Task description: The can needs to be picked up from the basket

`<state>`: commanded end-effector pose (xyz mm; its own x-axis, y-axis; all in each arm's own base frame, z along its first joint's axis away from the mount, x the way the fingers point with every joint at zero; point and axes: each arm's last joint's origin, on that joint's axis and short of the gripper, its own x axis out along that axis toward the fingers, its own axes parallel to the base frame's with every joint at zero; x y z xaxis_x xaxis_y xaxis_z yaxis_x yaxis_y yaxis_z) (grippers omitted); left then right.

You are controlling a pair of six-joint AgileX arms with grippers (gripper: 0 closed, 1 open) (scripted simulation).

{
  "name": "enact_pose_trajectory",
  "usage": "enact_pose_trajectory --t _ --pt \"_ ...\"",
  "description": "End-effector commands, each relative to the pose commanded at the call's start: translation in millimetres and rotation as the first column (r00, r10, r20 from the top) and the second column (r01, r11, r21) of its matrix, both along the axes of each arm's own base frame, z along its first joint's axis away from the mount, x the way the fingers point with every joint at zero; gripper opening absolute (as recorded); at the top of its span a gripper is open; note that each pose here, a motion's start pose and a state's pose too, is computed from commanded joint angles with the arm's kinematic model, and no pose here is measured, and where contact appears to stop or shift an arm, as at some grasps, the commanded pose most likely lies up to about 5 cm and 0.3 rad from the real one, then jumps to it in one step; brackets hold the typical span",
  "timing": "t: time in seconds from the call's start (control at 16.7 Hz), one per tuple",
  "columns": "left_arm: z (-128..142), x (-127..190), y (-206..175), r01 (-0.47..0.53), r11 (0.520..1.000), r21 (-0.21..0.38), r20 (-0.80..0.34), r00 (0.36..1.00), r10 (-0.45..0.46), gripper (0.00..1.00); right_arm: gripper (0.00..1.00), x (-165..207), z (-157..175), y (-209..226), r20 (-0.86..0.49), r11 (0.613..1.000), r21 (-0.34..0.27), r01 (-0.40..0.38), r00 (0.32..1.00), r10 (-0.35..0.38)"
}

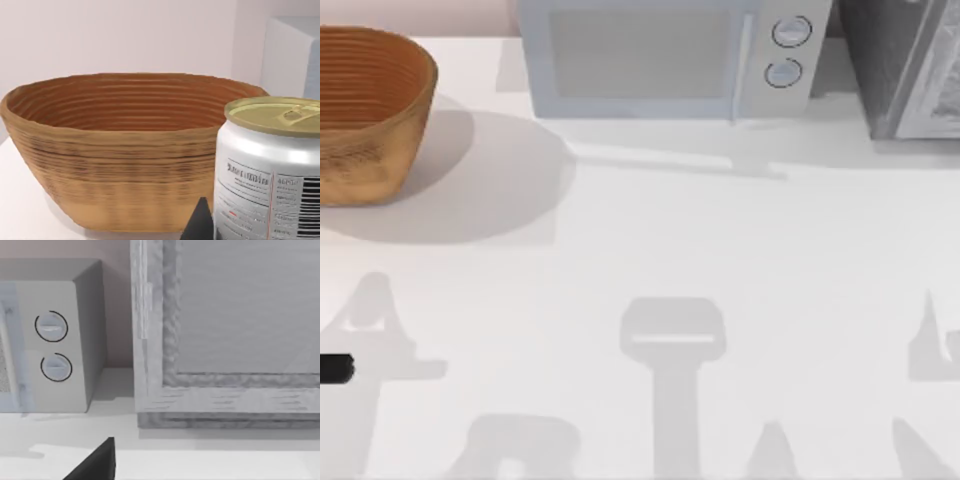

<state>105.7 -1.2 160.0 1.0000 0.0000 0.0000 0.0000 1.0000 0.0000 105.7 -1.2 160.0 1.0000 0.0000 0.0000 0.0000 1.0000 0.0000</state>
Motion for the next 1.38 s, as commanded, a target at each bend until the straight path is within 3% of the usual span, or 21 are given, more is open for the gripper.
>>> enact_pose_trajectory --t 0.36,0.6,0.78,1.08,1.38 --pt "13.8 3.6 -2.5 0.052 0.999 0.004 -0.001 0.999 -0.052 0.0 1.0 0.0 0.0 0.0 0.0 1.0 0.0 0.0 1.0 0.0" --pt "46.9 18.9 -10.2 0.196 0.981 0.01 0.012 0.981 -0.196 0.0 1.0 0.0 0.0 0.0 0.0 1.0 0.0 0.0 1.0 0.0" --pt "74.4 44.1 -19.4 0.336 0.942 0.017 0.019 0.941 -0.337 0.0 1.0 0.0 0.0 0.0 0.0 1.0 0.0 0.0 1.0 0.0" --pt "102.9 114.9 -43.8 0.585 0.811 0.032 0.025 0.81 -0.586 0.0 1.0 0.0 0.0 0.0 0.0 1.0 0.0 0.0 1.0 0.0" --pt "86.0 201.3 -79.2 0.795 0.604 0.049 0.027 0.603 -0.797 0.0 1.0 0.0 0.0 0.0 0.0 1.0 0.0 0.0 1.0 0.0"
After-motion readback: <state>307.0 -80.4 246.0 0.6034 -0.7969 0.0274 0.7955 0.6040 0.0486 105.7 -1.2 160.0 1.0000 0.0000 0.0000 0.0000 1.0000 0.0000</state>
